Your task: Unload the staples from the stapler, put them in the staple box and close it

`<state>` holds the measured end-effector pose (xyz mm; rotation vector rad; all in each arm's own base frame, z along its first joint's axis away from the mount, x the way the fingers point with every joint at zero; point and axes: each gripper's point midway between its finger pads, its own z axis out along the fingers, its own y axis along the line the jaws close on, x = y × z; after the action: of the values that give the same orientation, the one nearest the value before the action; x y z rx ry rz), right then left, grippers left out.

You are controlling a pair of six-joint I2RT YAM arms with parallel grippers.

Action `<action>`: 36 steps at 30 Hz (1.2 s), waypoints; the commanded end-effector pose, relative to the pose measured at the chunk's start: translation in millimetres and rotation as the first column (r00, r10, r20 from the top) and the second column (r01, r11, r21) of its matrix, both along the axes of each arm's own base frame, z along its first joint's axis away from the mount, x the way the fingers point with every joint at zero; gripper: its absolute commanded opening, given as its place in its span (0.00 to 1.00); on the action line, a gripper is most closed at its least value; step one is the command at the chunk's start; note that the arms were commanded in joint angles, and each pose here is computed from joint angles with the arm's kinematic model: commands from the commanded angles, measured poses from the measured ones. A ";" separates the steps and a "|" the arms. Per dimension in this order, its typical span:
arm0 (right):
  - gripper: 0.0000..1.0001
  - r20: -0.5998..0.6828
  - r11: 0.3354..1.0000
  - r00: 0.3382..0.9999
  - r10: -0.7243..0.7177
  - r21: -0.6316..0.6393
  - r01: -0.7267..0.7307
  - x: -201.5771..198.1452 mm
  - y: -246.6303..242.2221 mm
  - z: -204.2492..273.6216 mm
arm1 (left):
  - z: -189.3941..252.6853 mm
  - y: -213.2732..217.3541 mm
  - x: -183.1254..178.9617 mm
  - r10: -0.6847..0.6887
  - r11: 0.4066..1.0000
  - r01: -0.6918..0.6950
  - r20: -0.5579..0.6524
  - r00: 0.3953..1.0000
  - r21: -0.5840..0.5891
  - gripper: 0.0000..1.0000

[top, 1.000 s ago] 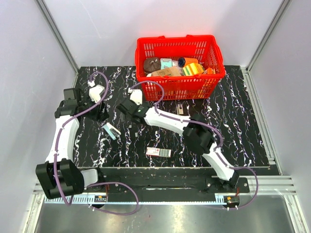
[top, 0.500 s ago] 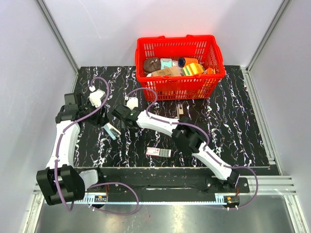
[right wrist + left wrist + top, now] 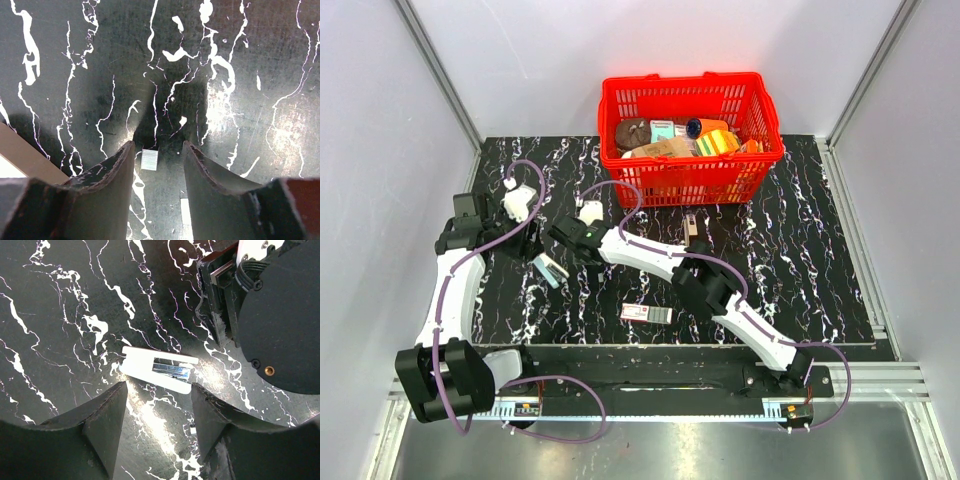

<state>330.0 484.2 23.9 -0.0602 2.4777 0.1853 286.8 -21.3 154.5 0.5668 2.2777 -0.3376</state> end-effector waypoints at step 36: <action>0.24 0.020 0.998 1.000 0.017 -0.064 -0.016 -17.6 3.7 2.4 | 3.2 9.5 2.2 0.009 0.998 -0.012 0.065 0.998 0.058 0.59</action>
<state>313.7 481.6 22.2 -0.0946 2.4851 0.1153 283.5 -16.3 148.1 0.5783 2.2842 -0.2931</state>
